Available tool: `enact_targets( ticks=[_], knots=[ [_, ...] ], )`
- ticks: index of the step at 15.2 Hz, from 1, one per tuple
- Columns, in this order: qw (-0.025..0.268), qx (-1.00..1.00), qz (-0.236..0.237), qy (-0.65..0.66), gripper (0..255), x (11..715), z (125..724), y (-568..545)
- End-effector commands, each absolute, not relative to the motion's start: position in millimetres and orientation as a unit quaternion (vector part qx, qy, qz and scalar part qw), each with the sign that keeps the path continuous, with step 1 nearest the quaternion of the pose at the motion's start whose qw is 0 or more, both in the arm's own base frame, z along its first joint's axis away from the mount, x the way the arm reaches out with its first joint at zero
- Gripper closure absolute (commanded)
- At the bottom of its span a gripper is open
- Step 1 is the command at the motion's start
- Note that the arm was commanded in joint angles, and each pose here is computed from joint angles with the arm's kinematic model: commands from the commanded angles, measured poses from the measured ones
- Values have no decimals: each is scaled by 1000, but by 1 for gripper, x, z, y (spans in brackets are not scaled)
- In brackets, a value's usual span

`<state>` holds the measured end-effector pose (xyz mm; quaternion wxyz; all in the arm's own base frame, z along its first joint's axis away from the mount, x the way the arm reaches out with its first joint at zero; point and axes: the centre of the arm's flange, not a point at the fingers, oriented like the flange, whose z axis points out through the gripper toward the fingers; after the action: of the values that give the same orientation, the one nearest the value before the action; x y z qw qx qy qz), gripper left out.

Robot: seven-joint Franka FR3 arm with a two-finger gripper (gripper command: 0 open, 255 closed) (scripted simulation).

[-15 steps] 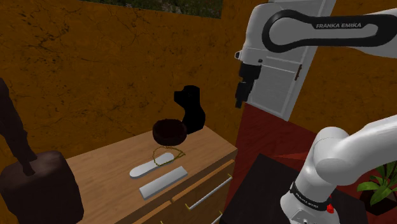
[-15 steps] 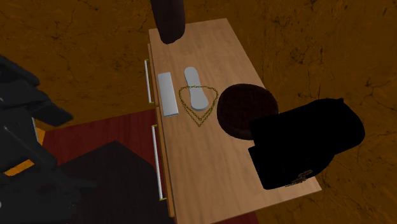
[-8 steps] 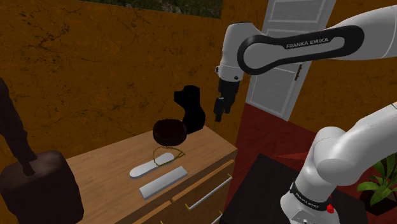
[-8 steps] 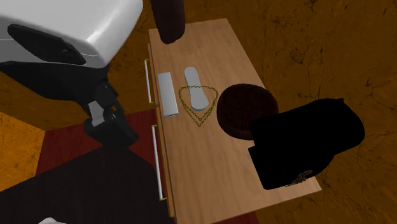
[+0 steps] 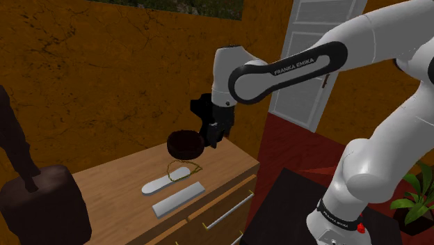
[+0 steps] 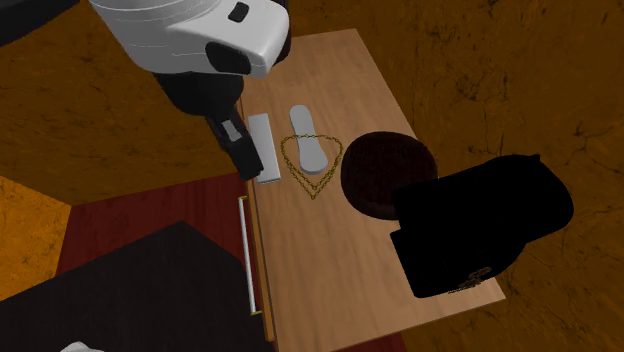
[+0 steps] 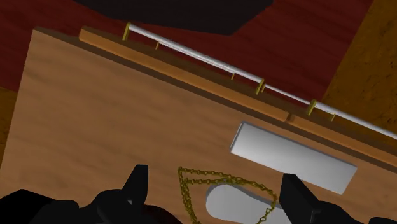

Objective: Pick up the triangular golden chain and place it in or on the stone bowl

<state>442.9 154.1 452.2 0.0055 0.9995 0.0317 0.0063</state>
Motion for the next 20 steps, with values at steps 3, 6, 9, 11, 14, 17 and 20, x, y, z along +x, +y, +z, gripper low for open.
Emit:
enact_targets(
  ticks=[3, 6, 9, 11, 14, 17, 20],
  knots=[
    [12, 1000, 6, 25, 0, 472, 417, 187],
    [18, 1000, 5, 21, 0, 494, 392, 210],
    [24, 1000, 4, 17, 0, 517, 367, 233],
    [28, 1000, 4, 14, 0, 532, 350, 249],
    [33, 999, 3, 9, 0, 554, 325, 271],
    [39, 999, 2, 5, 0, 577, 299, 293],
    [41, 999, 2, 4, 0, 585, 285, 299]
  ],
)
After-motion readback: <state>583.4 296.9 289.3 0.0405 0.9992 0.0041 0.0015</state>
